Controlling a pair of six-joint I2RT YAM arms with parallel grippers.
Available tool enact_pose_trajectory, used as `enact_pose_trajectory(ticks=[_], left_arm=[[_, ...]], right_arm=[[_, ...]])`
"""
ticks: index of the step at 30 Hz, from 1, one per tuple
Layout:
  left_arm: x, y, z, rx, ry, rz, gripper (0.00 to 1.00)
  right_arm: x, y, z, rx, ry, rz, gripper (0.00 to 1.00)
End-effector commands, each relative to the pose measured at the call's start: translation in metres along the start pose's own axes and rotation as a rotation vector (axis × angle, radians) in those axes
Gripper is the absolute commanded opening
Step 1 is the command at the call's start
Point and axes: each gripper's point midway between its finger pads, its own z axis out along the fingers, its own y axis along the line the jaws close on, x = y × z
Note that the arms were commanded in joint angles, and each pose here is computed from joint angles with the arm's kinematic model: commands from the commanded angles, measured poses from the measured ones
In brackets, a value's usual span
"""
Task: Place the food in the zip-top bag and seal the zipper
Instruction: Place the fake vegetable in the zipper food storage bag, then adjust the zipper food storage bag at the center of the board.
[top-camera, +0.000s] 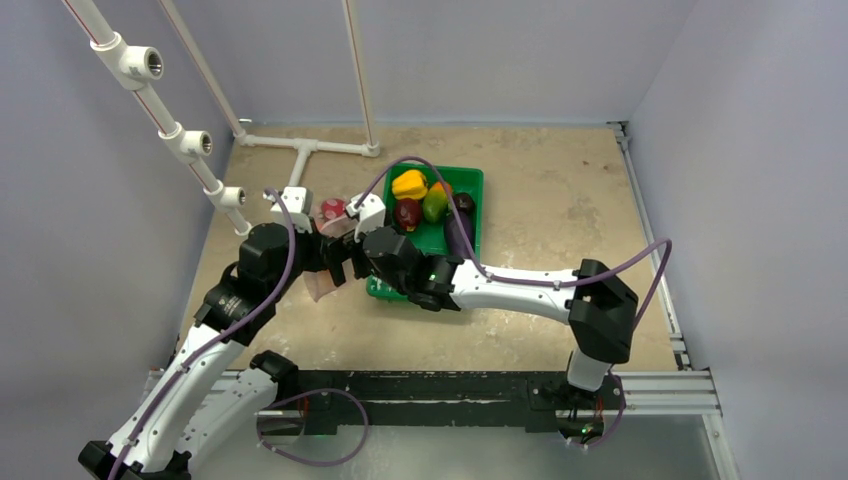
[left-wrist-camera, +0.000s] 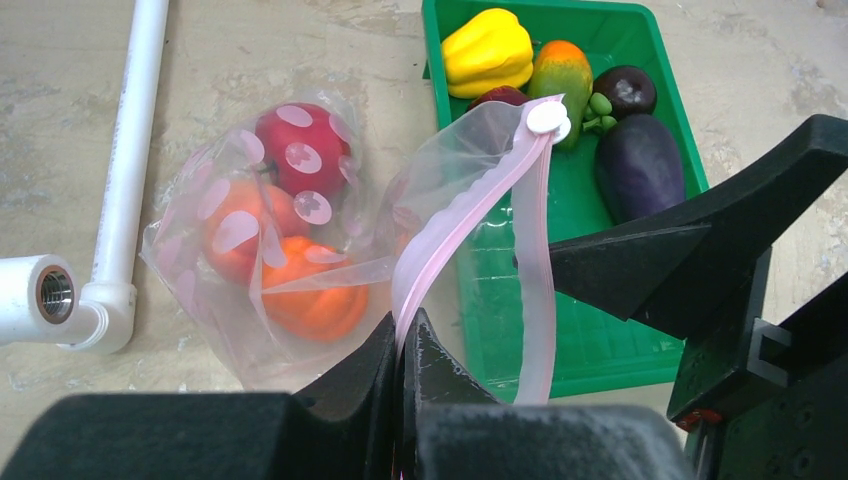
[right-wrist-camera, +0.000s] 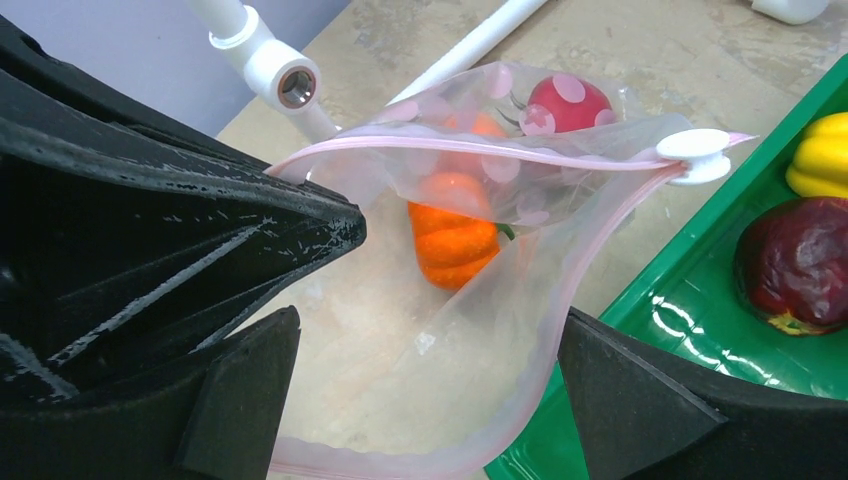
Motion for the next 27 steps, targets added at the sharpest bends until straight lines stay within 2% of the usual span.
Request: enact_pose_trajectory(ticks=[1,7,14,22,24,27], left_arm=[[-0.005,-0.009,-0.001,0.043,-0.015,-0.006,0.0],[-0.005,-0.008,-0.001,0.037,-0.017,-0.008,0.0],[-0.006,-0.006,-0.002,0.031,-0.022,-0.01,0.0],[-0.007,-0.006,-0.002,0.03,-0.026,-0.012,0.0],[-0.006,-0.006,-0.002,0.029,-0.025,-0.012,0.0],[-0.006,-0.006,-0.003,0.028,-0.027,-0.014,0.0]], right_arm=[[-0.06,0.014,-0.02,-0.03,-0.14,0.083,0.99],[-0.038,0.007,-0.019,-0.004,-0.081,0.131,0.96],[-0.015,-0.002,-0.019,0.036,-0.039,0.208,0.81],[0.006,-0.012,-0.016,0.081,-0.003,0.25,0.71],[0.008,-0.013,-0.014,0.085,-0.002,0.255,0.65],[0.011,-0.016,-0.011,0.089,0.005,0.264,0.5]])
